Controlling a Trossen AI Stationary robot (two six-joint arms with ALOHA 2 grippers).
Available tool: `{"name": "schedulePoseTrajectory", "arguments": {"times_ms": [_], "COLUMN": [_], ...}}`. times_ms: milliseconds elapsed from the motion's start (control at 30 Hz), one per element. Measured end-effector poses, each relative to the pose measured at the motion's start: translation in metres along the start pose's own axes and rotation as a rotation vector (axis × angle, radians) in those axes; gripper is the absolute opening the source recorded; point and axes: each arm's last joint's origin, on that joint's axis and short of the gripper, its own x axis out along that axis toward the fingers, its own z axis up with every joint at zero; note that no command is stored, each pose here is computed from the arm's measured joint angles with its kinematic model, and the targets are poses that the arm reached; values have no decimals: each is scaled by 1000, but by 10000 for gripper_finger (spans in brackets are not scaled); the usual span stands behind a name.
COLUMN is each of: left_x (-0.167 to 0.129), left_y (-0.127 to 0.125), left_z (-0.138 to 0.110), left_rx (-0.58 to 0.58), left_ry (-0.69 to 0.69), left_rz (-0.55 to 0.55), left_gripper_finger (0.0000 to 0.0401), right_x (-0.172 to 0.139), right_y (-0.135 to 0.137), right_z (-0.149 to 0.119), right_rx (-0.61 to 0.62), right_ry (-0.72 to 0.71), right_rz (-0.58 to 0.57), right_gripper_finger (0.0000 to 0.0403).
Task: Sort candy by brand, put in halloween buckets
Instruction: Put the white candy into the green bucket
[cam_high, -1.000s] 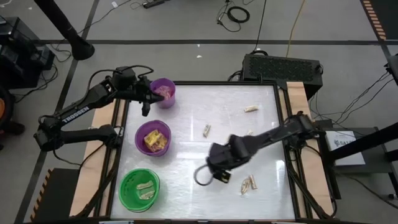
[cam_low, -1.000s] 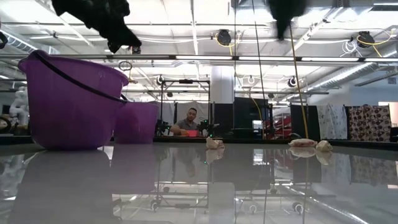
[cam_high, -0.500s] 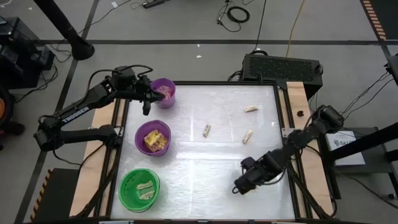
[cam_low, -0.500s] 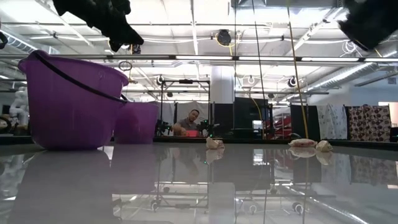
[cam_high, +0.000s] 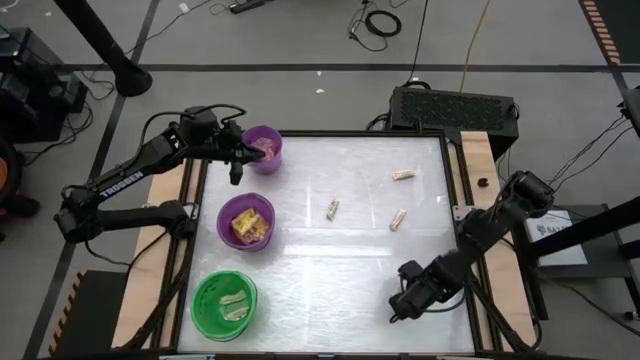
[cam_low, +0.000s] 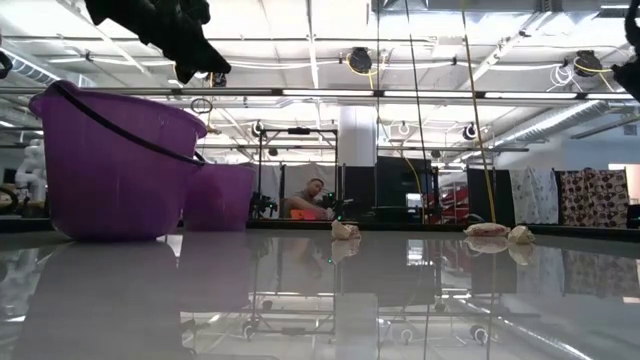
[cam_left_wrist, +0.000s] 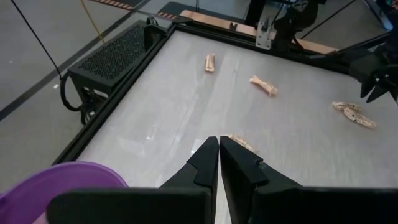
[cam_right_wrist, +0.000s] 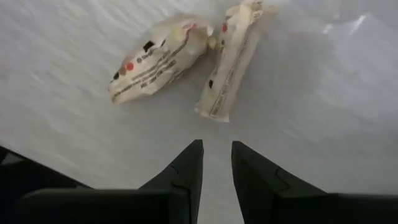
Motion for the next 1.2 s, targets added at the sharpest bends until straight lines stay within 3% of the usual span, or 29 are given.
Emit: {"name": "schedulePoseTrajectory", "arguments": {"times_ms": [500,800,1067,1200], "left_x": [0,0,0,0], "left_y": [-1,-1,-1,-1], "left_z": [-5,-6,-6,-7], "left_rx": [-22,-25,-8,-7], "left_ry": [45,55,61,69], "left_rz": [-5,-6,-7,-9], "left_gripper_finger": [23,23,23,23], "right_x": [14,25,42,44], "right_y": [-8,2,6,7], "right_z": [2,2,3,4], "right_rx": [-249,-301,-289,-251], "right_ry": [-96,-102,-103,-102], "right_rz": [23,84,59,55], "right_gripper_finger": [77,77,77,49]}}
